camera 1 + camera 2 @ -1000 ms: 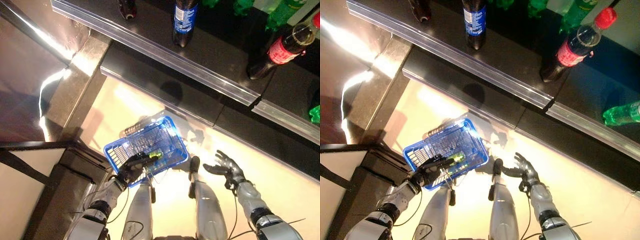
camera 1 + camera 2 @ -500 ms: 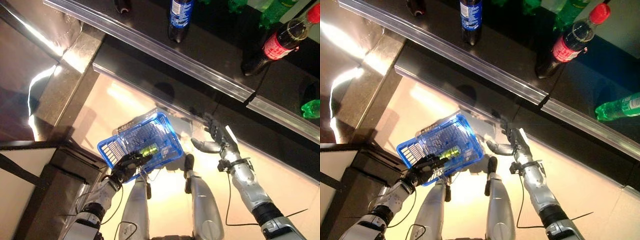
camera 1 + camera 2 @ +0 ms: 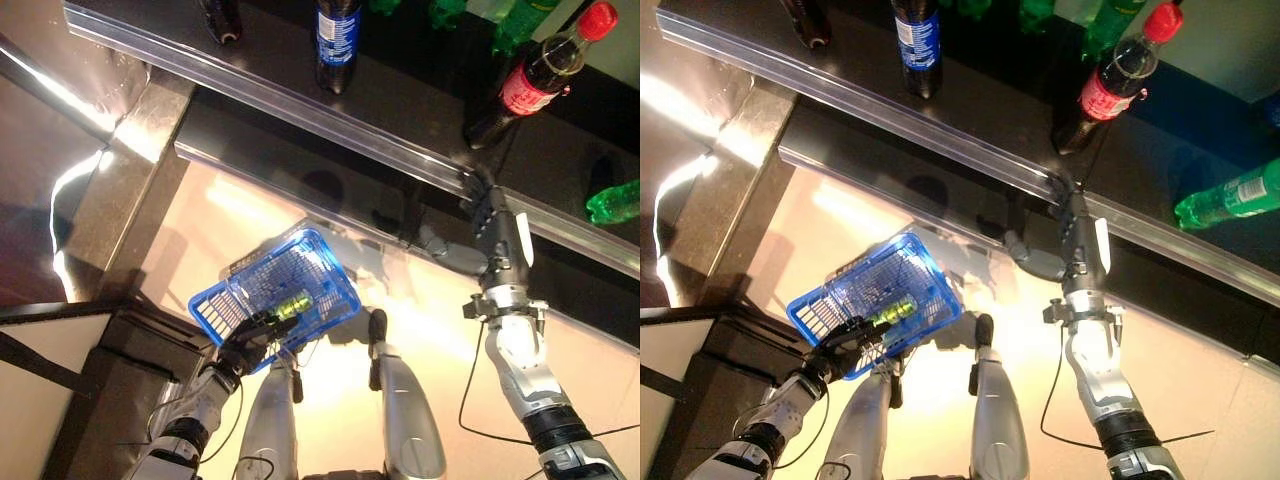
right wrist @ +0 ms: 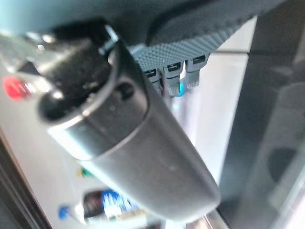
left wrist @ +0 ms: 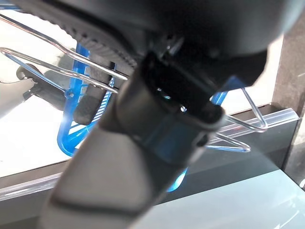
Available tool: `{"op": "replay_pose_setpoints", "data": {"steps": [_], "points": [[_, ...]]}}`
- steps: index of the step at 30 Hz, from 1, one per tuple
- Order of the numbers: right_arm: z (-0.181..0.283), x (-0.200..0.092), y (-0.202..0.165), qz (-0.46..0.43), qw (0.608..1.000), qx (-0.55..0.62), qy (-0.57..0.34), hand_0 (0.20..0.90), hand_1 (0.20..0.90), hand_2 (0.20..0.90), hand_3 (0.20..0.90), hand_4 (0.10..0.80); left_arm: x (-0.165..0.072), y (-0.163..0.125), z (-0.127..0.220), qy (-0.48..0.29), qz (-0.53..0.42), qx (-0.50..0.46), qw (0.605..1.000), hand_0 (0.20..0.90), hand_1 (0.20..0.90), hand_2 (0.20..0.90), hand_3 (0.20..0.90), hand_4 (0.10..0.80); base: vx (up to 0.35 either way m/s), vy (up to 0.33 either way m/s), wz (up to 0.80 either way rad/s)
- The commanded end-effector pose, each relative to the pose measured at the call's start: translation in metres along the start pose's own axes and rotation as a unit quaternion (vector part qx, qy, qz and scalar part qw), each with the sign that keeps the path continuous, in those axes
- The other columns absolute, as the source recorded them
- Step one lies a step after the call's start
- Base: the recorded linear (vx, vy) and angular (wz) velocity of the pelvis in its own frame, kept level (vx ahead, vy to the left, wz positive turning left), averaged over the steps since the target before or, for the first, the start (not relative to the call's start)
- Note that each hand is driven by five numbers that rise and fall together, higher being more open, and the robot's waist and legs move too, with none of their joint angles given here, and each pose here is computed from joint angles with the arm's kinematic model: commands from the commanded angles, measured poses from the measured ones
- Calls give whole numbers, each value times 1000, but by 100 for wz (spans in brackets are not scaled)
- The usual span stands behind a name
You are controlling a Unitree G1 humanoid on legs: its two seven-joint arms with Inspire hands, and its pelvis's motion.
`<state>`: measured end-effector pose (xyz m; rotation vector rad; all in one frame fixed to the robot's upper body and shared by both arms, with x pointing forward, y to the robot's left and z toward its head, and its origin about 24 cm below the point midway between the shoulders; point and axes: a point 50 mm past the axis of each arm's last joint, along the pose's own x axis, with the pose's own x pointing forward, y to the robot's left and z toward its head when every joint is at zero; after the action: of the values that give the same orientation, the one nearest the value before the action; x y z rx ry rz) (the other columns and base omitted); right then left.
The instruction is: Pick up the drink and place into the basket.
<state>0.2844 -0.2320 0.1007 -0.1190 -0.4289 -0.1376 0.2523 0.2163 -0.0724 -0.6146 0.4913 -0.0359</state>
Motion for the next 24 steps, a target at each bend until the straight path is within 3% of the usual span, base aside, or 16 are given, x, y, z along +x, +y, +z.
{"op": "replay_pose_setpoints", "data": {"steps": [1, 24], "points": [[54, 4, -11, -41, 986, 50, -154, 900, 900, 900, 900, 800, -24, 11, -29, 5, -33, -39, 999, 300, 300, 300, 200, 100, 13, 7, -4], [81, 22, -26, -77, 972, 53, -214, 900, 900, 900, 900, 800, -25, 13, -26, 9, -35, -36, 999, 300, 300, 300, 200, 100, 4, -3, -1]]}}
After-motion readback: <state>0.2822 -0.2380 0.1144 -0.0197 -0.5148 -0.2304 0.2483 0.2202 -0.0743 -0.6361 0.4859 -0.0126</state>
